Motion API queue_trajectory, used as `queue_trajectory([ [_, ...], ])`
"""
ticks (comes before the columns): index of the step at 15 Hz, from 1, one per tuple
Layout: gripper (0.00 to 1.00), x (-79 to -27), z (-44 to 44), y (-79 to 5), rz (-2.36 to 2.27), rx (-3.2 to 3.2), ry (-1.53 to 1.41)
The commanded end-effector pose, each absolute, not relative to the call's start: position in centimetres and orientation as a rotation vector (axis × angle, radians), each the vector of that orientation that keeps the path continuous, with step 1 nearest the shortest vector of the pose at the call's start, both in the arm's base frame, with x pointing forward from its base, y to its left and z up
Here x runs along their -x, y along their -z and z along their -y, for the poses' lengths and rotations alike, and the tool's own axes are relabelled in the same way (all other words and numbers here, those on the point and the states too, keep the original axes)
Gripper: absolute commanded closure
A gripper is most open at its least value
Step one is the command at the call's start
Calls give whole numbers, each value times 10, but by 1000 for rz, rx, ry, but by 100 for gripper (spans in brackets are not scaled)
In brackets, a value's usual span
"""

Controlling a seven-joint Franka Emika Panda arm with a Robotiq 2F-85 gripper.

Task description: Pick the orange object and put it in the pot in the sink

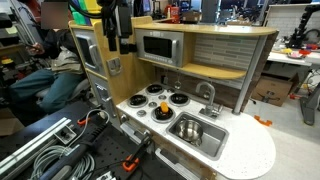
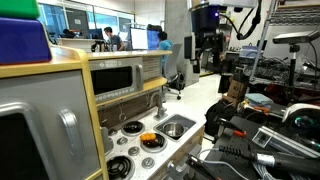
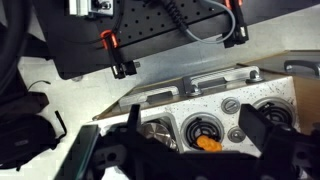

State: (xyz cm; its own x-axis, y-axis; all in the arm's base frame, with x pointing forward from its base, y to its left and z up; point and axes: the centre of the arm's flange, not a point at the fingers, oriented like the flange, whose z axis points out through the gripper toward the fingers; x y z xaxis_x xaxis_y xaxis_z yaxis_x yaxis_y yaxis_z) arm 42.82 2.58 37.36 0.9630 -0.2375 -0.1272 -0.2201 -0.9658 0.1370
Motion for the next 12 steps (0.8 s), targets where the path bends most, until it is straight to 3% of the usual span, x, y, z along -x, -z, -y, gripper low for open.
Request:
queue_trajectory([
  [1, 0, -415, 0, -385, 52, -2986, 176],
  [8, 0, -425, 20, -381, -478, -2934, 94],
  [12, 0, -428, 16, -380, -428, -2949, 135],
])
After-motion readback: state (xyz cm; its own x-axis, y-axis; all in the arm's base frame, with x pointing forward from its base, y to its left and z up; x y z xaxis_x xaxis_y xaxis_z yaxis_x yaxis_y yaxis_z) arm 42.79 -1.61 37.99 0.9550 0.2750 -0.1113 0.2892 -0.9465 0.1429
